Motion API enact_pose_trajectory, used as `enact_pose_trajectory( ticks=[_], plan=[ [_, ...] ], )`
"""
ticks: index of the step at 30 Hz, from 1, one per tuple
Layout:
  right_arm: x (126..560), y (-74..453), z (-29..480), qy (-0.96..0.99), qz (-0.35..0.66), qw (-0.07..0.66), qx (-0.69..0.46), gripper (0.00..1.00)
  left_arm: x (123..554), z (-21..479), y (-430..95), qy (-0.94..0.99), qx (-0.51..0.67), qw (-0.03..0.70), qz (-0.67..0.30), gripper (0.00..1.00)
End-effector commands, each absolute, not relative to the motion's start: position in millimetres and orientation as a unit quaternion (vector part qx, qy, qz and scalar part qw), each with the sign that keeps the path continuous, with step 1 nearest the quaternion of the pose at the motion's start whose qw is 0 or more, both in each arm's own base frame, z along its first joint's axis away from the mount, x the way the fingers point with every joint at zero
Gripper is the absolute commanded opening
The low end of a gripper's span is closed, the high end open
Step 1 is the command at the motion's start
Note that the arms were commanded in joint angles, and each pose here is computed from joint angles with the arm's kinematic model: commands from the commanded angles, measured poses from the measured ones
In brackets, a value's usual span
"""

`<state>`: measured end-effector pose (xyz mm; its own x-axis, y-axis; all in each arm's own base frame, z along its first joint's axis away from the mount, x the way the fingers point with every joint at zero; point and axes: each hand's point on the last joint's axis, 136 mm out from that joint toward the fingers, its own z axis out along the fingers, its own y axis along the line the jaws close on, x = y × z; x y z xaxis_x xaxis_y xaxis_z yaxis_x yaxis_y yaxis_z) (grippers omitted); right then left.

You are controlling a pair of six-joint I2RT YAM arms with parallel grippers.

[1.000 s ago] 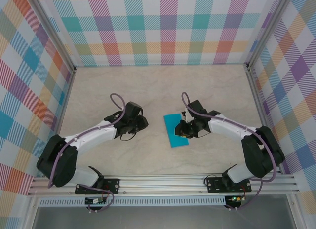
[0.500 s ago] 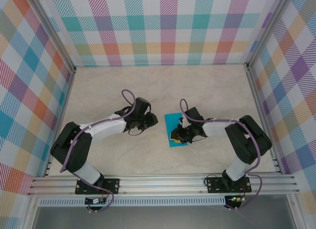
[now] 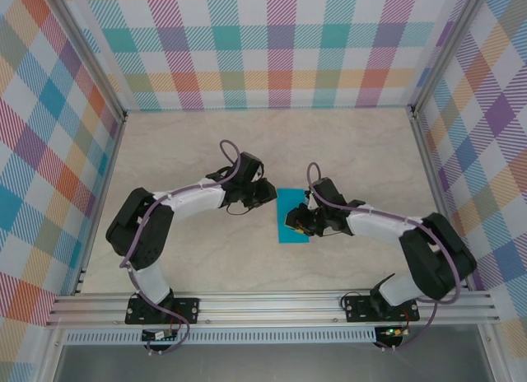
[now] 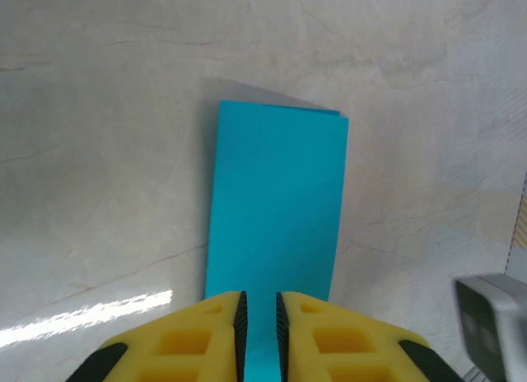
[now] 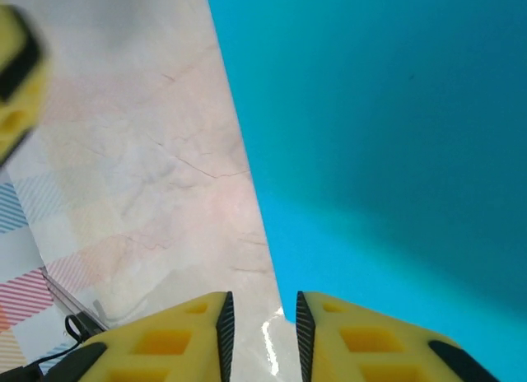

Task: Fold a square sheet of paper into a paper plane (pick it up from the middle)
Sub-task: Third fold the triangle at the center of the table.

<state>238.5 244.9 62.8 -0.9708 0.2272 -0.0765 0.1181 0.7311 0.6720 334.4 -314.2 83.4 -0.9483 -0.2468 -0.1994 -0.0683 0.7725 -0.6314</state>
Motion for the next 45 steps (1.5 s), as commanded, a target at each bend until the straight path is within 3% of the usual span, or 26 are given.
enact_pose_trajectory(
  ticks=[1, 21, 45],
  plan=[
    [235.8, 211.1, 59.4, 0.942, 0.308, 0.089, 0.102, 0.34, 331.5, 79.9, -336.8, 0.931, -0.050, 0.116, -0.342, 0.17],
    [238.3, 196.8, 33.5, 0.946, 0.303, 0.043, 0.105, 0.40, 331.5, 19.7, -342.0, 0.953, -0.044, 0.070, -0.292, 0.12],
    [246.0, 214.4, 35.7, 0.929, 0.359, 0.031, 0.085, 0.40, 318.4, 8.0, -330.9, 0.957, -0.042, 0.058, -0.281, 0.11]
  ],
)
